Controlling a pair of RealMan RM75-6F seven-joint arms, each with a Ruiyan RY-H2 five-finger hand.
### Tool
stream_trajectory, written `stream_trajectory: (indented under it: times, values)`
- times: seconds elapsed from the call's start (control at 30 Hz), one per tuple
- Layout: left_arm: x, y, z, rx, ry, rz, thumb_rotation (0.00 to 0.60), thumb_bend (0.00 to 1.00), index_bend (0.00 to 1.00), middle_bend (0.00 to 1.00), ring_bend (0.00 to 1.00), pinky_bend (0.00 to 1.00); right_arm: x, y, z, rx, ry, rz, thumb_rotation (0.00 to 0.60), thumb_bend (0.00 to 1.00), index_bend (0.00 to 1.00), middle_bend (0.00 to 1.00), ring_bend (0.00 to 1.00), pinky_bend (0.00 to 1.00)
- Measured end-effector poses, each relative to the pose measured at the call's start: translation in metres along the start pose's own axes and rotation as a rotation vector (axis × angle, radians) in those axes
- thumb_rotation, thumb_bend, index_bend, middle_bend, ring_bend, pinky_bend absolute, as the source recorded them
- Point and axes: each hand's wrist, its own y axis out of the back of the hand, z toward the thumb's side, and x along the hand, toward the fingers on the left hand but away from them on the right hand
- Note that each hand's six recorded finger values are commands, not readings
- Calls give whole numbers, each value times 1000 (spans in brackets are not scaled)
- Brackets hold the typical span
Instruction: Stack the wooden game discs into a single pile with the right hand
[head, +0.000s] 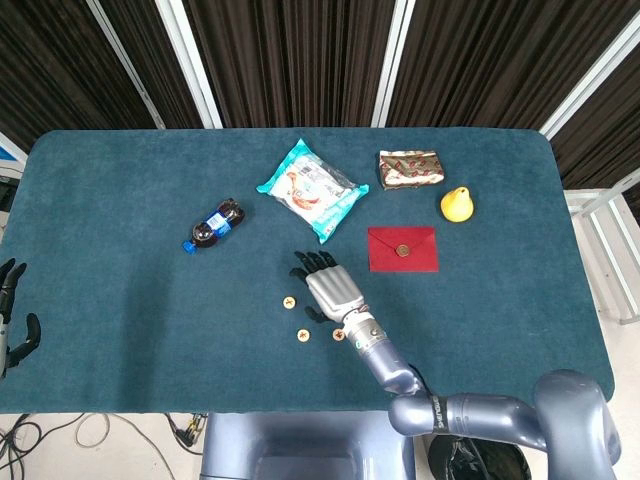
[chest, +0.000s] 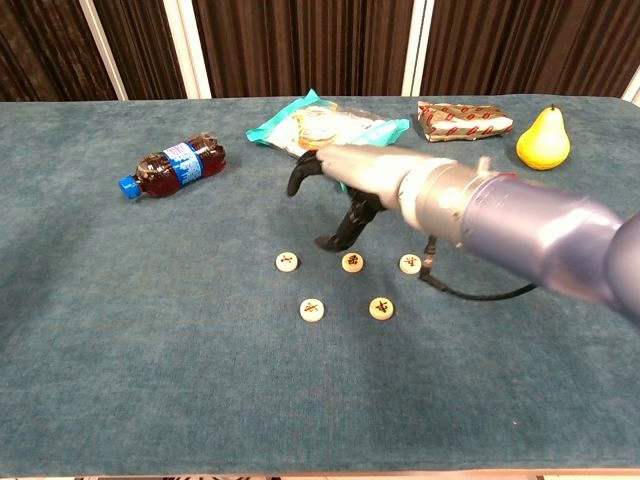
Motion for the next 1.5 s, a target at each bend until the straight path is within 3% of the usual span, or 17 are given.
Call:
stream_trajectory:
  times: [0.37, 0.73, 1.17, 1.5]
  values:
    - [0, 1, -1, -2, 2, 1, 600, 582, 53, 0, 0, 0, -15, -22, 5, -22, -11, 14, 600, 411, 363, 0, 0, 0]
    - [1, 3, -3, -8, 12, 7, 600, 582, 54, 0, 0, 0, -21, -40, 6, -49, -19, 25, 600, 409, 370, 0, 0, 0]
    - [1, 3, -5, -13, 18, 8, 600, 582, 54, 0, 0, 0, -36, -48, 15, -51, -28, 28, 600, 409, 420, 0, 0, 0]
    - [1, 3, -5, -12, 17, 7, 600, 582, 54, 0, 0, 0, -42, -52, 5, -54, -65, 37, 600, 410, 437, 0, 0, 0]
